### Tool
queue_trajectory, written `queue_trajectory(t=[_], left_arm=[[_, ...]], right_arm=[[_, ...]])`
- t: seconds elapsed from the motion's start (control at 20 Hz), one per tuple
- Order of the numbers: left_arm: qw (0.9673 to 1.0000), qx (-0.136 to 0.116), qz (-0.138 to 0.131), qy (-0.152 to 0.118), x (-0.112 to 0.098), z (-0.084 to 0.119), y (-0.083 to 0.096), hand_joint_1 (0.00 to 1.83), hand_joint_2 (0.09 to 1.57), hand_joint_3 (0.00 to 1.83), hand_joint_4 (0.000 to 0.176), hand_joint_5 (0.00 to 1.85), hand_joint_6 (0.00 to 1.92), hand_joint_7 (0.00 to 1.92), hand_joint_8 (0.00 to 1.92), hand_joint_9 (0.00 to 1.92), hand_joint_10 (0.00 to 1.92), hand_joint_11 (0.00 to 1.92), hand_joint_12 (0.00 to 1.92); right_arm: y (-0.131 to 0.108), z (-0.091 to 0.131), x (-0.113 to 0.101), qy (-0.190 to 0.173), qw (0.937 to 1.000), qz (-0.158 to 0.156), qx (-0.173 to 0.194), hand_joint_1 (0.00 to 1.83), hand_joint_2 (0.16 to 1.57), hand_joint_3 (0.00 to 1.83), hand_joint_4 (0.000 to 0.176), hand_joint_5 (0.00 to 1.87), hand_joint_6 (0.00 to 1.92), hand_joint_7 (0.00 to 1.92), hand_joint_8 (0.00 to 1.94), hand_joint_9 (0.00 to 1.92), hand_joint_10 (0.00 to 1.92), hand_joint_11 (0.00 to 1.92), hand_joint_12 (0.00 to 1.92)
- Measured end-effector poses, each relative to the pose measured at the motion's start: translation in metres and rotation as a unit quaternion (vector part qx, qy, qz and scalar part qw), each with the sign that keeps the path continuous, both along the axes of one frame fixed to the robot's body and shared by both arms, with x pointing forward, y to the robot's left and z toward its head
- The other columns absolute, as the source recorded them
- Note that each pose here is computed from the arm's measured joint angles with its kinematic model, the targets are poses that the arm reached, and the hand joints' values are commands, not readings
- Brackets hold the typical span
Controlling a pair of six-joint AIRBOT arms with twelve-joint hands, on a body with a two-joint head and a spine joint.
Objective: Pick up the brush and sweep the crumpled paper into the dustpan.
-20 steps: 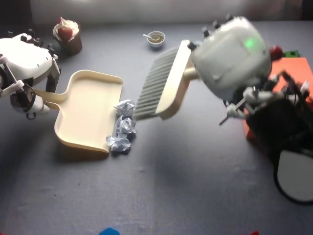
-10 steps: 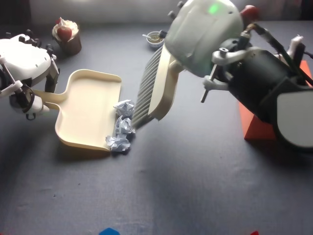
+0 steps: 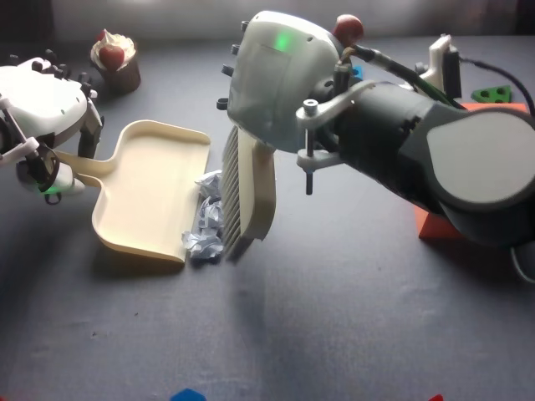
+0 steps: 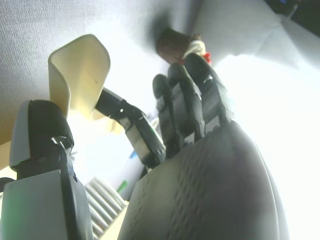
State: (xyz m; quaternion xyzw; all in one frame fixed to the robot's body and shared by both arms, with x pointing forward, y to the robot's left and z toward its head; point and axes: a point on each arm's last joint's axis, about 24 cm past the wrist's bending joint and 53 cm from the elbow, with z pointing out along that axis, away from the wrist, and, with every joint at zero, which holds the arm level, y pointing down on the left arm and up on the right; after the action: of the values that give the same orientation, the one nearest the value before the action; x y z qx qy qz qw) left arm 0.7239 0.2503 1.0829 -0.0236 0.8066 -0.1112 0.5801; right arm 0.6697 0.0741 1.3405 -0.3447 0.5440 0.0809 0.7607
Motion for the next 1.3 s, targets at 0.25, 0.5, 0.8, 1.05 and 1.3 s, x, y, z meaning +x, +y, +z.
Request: queue_trajectory(t=[0.25,0.5,0.8,1.05,1.3], left_arm=[[1.0000,0.001,0.001,0.002,-0.001,-0.001,0.002,1.05,1.12,0.00,0.073,0.96,1.01,0.36,0.00,0.30,0.00,0.00,0.65],[1.0000,0.001,0.002,0.001,-0.001,-0.001,0.003,1.04,1.12,0.00,0.102,0.96,1.01,0.34,0.00,0.28,0.00,0.00,0.64],[1.0000,0.000,0.002,0.002,-0.001,-0.001,0.002,1.07,1.11,0.00,0.063,1.00,0.94,0.36,0.00,0.30,0.00,0.00,0.66],[1.0000,0.000,0.002,0.002,-0.001,-0.001,0.002,1.05,1.13,0.00,0.067,0.96,1.02,0.33,0.00,0.25,0.01,0.00,0.59],[1.0000,-0.001,0.001,0.002,-0.002,-0.001,0.000,1.06,1.12,0.00,0.050,0.97,1.00,0.36,0.00,0.30,0.01,0.00,0.68]], right_arm=[[-0.012,-0.009,0.015,-0.001,0.9990,-0.027,-0.035,1.46,1.17,0.00,0.014,1.00,1.92,1.01,1.94,1.37,1.92,1.60,1.92],[-0.023,-0.023,0.018,0.042,0.9968,-0.042,-0.054,1.48,1.17,0.00,0.000,1.00,1.92,1.00,1.94,1.36,1.92,1.59,1.92],[-0.003,-0.042,0.006,0.062,0.9945,-0.003,-0.085,1.48,1.17,0.00,0.000,1.01,1.92,1.05,1.94,1.37,1.92,1.60,1.92],[0.022,-0.045,0.004,0.031,0.9940,0.020,-0.103,1.47,1.17,0.00,0.006,0.99,1.92,1.05,1.94,1.36,1.92,1.59,1.92],[0.031,-0.043,0.014,0.009,0.9954,0.015,-0.094,1.50,1.17,0.00,0.006,1.00,1.92,1.03,1.94,1.36,1.92,1.59,1.92]])
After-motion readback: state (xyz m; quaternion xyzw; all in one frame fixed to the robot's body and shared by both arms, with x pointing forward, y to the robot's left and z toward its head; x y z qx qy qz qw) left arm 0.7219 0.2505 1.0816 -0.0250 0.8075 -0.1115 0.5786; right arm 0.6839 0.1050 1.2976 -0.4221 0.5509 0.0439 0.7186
